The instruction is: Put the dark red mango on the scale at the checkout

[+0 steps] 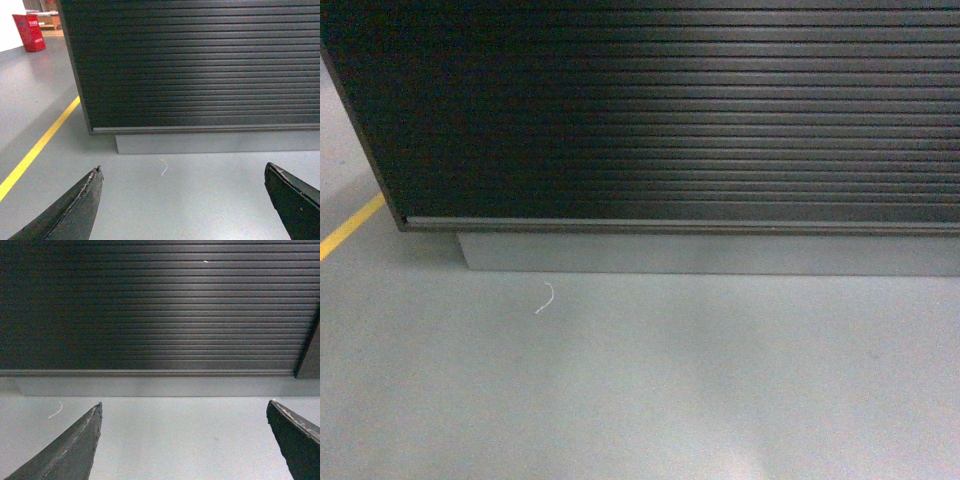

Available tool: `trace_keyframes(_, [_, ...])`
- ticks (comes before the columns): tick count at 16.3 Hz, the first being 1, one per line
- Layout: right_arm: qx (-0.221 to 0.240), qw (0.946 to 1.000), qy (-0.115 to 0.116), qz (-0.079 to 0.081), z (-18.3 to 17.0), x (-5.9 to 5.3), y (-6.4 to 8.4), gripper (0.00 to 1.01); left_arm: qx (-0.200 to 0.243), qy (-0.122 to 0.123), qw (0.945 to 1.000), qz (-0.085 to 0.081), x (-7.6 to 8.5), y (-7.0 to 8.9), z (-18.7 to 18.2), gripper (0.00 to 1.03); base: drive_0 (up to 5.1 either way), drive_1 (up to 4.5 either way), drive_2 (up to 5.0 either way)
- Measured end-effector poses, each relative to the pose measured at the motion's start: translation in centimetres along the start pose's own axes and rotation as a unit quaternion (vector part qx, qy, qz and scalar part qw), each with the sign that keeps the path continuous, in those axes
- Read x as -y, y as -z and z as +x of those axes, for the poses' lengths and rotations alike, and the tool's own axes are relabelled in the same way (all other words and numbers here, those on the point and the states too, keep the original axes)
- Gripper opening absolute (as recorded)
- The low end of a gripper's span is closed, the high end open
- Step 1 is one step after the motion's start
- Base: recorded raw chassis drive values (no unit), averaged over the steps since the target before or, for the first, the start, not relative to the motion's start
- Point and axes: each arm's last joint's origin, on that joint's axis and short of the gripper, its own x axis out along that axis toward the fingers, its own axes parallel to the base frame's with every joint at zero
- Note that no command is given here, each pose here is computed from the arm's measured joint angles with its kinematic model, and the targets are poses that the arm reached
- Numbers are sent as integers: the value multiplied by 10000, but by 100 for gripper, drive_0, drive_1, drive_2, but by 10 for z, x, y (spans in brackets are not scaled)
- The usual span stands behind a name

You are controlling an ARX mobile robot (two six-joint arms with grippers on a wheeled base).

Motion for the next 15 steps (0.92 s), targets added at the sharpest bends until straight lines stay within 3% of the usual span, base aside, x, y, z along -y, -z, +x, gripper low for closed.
trace_keyframes(15, [4,10000,-2,0,0,0,0,98,11,-2,10000,0,0,0,0,98,2,432,-428])
